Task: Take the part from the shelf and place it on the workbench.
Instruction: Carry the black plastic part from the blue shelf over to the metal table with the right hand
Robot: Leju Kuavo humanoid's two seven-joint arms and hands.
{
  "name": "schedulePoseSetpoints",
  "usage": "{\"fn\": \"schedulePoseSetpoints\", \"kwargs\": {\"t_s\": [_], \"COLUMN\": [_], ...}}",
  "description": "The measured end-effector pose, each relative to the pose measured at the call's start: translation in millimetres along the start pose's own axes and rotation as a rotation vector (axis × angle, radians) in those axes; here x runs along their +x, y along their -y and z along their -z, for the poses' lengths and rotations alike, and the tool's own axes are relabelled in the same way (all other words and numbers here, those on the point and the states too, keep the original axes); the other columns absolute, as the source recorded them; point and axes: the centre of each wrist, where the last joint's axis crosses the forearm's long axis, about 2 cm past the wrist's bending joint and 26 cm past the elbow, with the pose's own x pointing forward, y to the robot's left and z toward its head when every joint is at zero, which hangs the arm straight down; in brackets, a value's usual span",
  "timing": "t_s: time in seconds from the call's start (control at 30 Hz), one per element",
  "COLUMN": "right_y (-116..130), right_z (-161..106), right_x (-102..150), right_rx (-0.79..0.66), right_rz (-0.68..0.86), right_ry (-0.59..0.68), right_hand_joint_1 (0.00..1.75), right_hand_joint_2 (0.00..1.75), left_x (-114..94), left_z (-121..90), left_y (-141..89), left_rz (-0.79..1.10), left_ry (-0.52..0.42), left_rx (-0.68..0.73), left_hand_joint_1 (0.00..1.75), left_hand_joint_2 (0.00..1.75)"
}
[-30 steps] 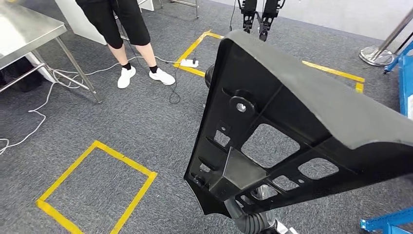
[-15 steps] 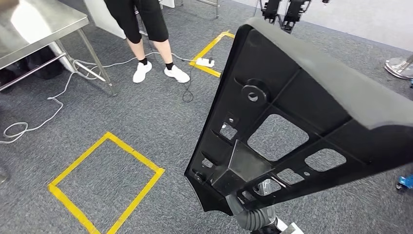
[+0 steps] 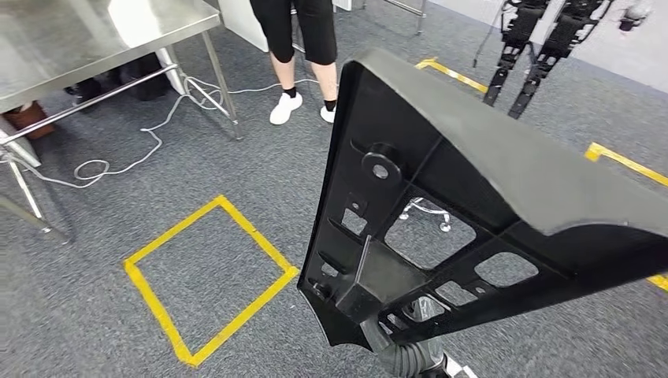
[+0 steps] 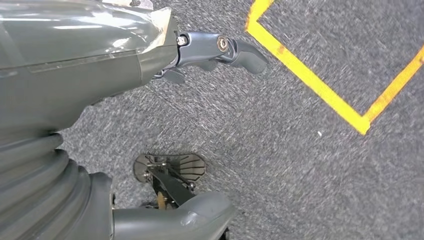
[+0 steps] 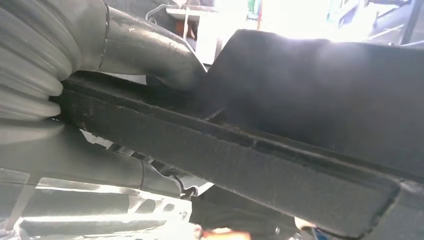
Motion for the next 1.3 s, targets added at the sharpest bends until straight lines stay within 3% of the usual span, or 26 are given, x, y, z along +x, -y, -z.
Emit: {"fn": "schedulePoseSetpoints", "kwargs": {"t_s": [0.67,1.3], "right_y": [-2.1,1.2], "right_z": [37.4,47.9], "right_x": [-2.4,-7.5], "right_rx": [0.028,0.034], "right_rz": [0.052,0.068], "right_ry": [0.046,0.053], "right_hand_joint_1": [1.75,1.75], "right_hand_joint_2": [1.75,1.75], "left_x": [5.4,4.7], "left_z": [8.1,7.7], "left_y": [2.0,5.3], "left_rz": [-0.018,-0.04], "left_ry": [-0.009,-0.017], "left_rx": [0.052,0.07], "left_hand_joint_1": [0.0,0.0], "left_hand_joint_2": [1.75,1.75]}}
